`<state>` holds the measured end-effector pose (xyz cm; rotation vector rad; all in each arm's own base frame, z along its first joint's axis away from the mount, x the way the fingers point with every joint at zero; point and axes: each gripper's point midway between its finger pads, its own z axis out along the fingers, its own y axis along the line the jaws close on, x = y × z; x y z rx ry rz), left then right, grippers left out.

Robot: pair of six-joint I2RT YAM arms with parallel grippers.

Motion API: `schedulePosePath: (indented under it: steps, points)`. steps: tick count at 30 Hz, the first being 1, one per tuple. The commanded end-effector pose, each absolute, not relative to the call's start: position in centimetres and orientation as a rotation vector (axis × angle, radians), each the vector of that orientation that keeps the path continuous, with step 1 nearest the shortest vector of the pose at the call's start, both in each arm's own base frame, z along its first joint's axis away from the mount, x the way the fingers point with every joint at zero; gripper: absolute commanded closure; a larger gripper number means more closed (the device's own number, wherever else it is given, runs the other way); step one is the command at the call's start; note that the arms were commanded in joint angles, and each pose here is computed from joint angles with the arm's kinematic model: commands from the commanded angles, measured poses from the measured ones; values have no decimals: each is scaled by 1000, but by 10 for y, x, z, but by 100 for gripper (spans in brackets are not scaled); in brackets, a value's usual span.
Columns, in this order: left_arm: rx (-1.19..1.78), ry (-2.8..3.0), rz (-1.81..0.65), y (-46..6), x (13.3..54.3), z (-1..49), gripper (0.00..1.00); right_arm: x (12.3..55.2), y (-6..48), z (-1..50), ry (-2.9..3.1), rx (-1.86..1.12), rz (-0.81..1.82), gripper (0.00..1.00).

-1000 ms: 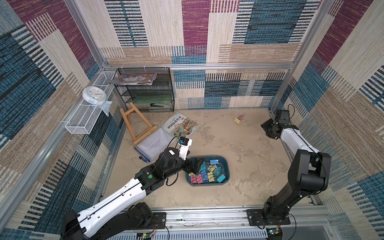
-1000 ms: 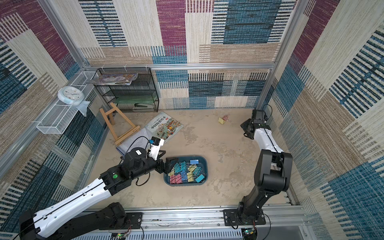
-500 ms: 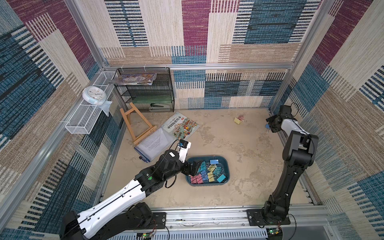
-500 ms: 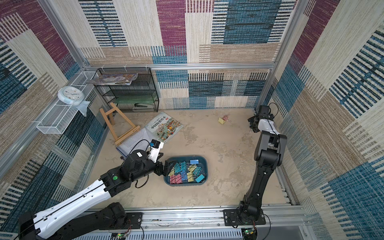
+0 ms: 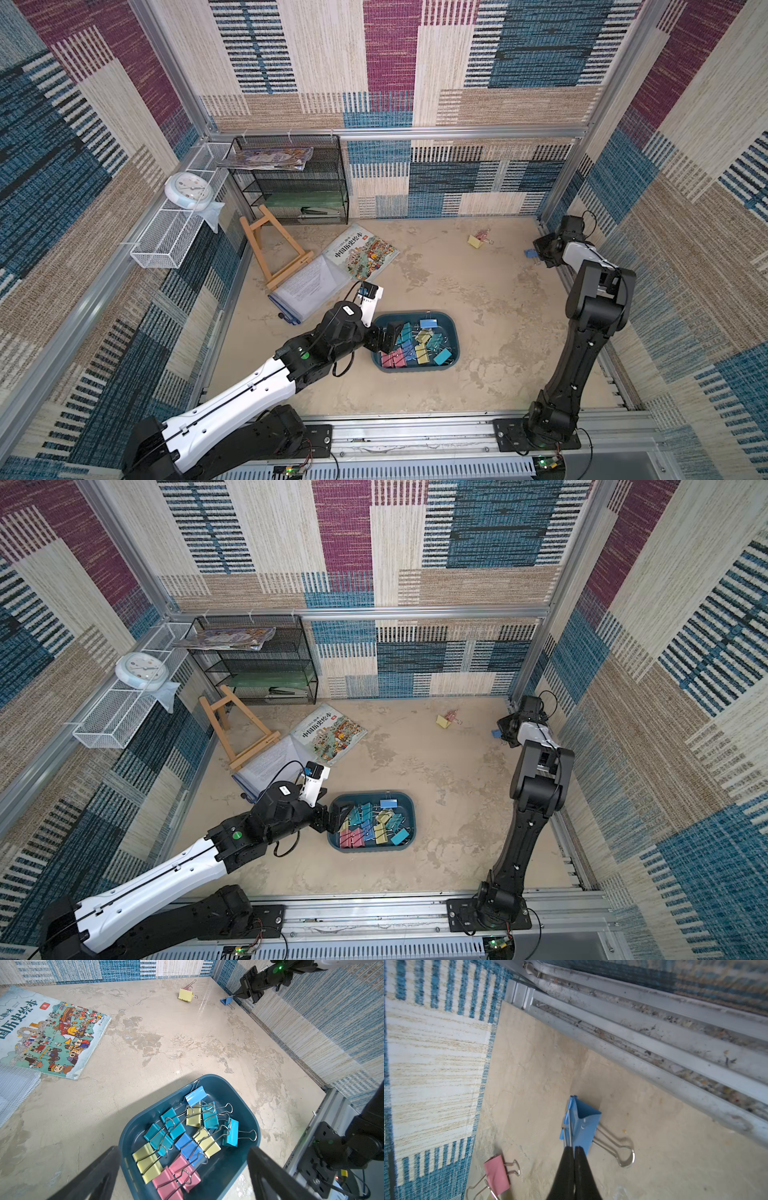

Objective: Put the binder clips in the storage box
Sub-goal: Pick up the binder clip at the center of the board.

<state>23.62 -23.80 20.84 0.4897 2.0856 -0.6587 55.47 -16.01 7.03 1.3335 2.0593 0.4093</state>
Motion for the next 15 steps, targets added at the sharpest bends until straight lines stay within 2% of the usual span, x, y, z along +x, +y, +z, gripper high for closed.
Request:
schedulePosePath:
  steps: [1,8,15]
  points:
    - [489,2048,-681,-242,238,217,1,543,-150,70,2110,1307,434,100]
    - [478,2033,-695,-240,237,223,1,513,-109,107,2115,1159,588,100]
    - [456,2018,-704,-235,233,230,1,451,-44,152,2168,920,675,100]
